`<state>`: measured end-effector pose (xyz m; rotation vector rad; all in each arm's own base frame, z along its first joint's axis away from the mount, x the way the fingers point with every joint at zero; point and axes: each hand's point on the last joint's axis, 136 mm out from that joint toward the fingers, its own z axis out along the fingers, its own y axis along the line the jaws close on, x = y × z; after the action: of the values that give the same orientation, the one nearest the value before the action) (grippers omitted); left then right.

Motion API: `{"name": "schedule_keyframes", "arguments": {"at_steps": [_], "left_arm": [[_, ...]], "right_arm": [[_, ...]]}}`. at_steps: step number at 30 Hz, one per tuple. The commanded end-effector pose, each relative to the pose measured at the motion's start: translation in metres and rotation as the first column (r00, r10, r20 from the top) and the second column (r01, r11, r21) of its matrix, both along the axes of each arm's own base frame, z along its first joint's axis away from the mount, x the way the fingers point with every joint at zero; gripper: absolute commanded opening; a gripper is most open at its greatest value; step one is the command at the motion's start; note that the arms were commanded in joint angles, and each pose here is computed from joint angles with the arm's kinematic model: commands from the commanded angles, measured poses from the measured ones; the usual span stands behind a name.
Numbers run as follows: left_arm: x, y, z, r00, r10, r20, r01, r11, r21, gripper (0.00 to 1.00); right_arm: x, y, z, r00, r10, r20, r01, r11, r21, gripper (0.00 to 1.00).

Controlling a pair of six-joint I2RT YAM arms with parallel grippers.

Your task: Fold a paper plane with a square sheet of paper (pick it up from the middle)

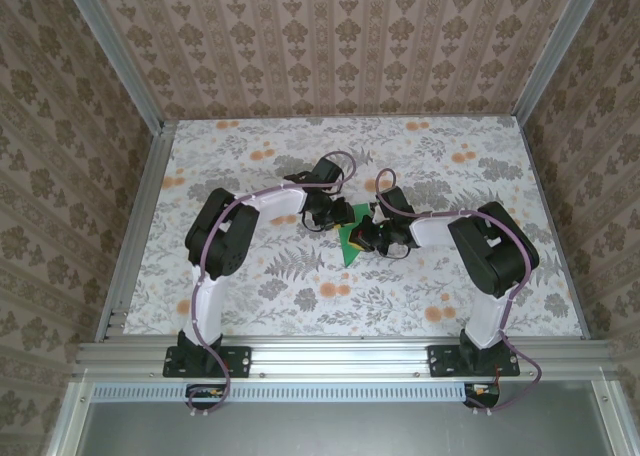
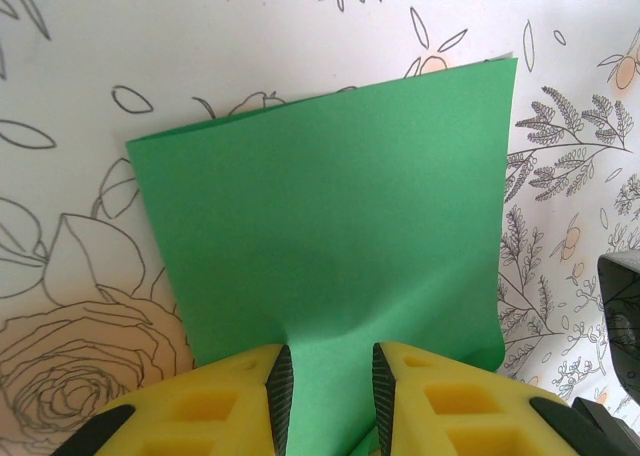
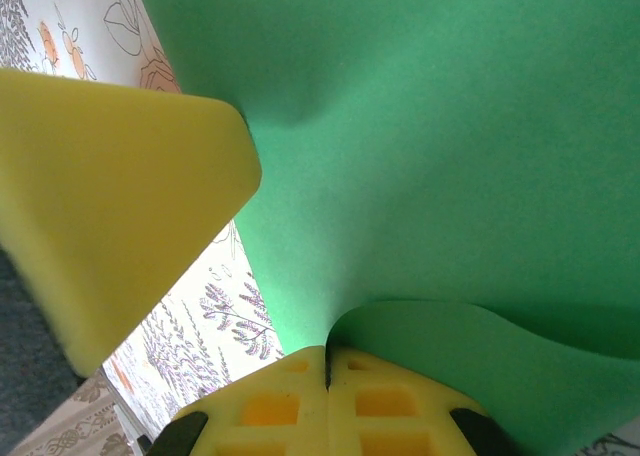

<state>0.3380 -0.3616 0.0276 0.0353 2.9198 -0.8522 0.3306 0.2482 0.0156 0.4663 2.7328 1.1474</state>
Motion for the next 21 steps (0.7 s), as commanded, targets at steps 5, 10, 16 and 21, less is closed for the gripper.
{"name": "schedule_keyframes", "arguments": {"at_steps": [5, 10, 16, 21], "left_arm": [[-0.011, 0.004, -0.017, 0.999, -0.028, -0.04, 0.03, 0.998, 0.051, 0.31], [-0.006, 0.007, -0.003, 1.0, -0.005, -0.02, 0.006, 0.999, 0.034, 0.31], [0.01, 0.029, 0.026, 0.994, 0.101, 0.028, -0.101, 0.995, -0.023, 0.32], [0.013, 0.059, 0.035, 0.981, 0.188, 0.042, -0.187, 0.982, -0.032, 0.32]], "right_arm": [[0.002, -0.005, -0.01, 1.0, -0.011, -0.019, 0.011, 0.999, -0.037, 0.04], [-0.001, -0.008, -0.014, 1.0, -0.008, -0.028, 0.007, 0.998, -0.056, 0.09], [-0.004, -0.01, -0.017, 0.999, -0.003, -0.036, 0.0, 0.997, -0.075, 0.22], [-0.004, -0.011, -0.018, 0.999, -0.002, -0.035, -0.001, 0.997, -0.08, 0.31]]}}
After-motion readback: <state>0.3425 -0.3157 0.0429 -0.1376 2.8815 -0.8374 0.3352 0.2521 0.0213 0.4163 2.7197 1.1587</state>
